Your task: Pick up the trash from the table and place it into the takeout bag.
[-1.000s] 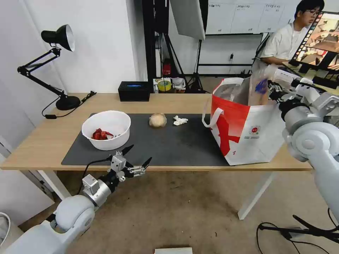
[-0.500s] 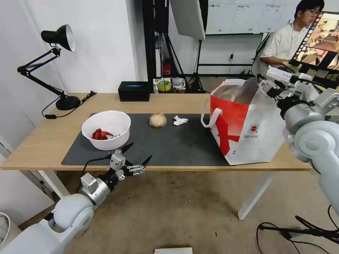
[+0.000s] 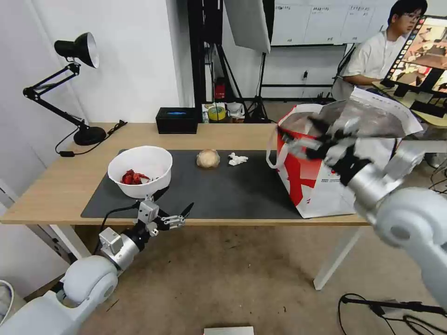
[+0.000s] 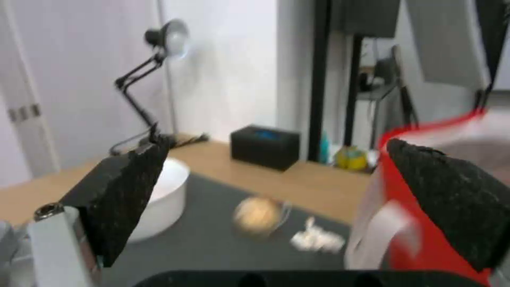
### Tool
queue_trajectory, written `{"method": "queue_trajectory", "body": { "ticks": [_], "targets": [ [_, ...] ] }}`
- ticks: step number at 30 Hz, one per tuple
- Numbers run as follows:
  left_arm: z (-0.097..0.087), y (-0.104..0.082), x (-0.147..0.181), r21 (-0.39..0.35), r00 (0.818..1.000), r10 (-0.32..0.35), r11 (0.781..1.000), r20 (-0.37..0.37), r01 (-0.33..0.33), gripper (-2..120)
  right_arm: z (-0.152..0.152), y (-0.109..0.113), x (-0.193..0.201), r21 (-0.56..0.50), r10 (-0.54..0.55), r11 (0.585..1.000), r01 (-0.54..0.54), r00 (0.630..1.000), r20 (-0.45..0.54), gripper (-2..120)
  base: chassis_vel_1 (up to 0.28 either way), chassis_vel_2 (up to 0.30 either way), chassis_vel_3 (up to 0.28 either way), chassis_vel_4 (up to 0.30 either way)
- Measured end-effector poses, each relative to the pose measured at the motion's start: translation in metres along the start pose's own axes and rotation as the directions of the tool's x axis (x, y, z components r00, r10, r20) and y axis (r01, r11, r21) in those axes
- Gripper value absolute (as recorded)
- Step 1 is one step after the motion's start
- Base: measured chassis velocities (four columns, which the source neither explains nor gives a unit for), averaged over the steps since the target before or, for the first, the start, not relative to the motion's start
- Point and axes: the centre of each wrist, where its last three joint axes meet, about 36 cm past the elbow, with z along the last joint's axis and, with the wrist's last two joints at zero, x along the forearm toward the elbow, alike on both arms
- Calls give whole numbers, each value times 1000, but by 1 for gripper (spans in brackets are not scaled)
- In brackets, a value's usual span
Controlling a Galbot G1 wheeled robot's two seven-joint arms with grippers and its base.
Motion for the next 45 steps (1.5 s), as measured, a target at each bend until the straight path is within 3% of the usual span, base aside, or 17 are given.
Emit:
{"method": "queue_trajectory", "body": {
  "ticks": [6,11,16,29,45],
  "targets": [
    [6,7,8,1,999,-30,1000,-13,30,100,45,20,16,-13,-20,1000,20,999,-48,100,0,0,0,0],
    [11,8,14,2,999,-44,999,-16,44,100,63,28,21,-16,-5,1000,4,999,-46,100,0,0,0,0],
    [22,10,25,6,997,-70,998,-20,70,100,101,39,33,-35,117,992,-117,993,-17,100,0,0,0,0],
    [41,4,42,26,994,-108,994,-35,109,100,163,64,57,-56,277,959,-278,960,-26,100,0,0,0,0],
    [49,-3,63,32,986,-160,986,-54,162,100,180,84,65,-97,296,949,-300,954,-54,100,0,0,0,0]
  ]
}}
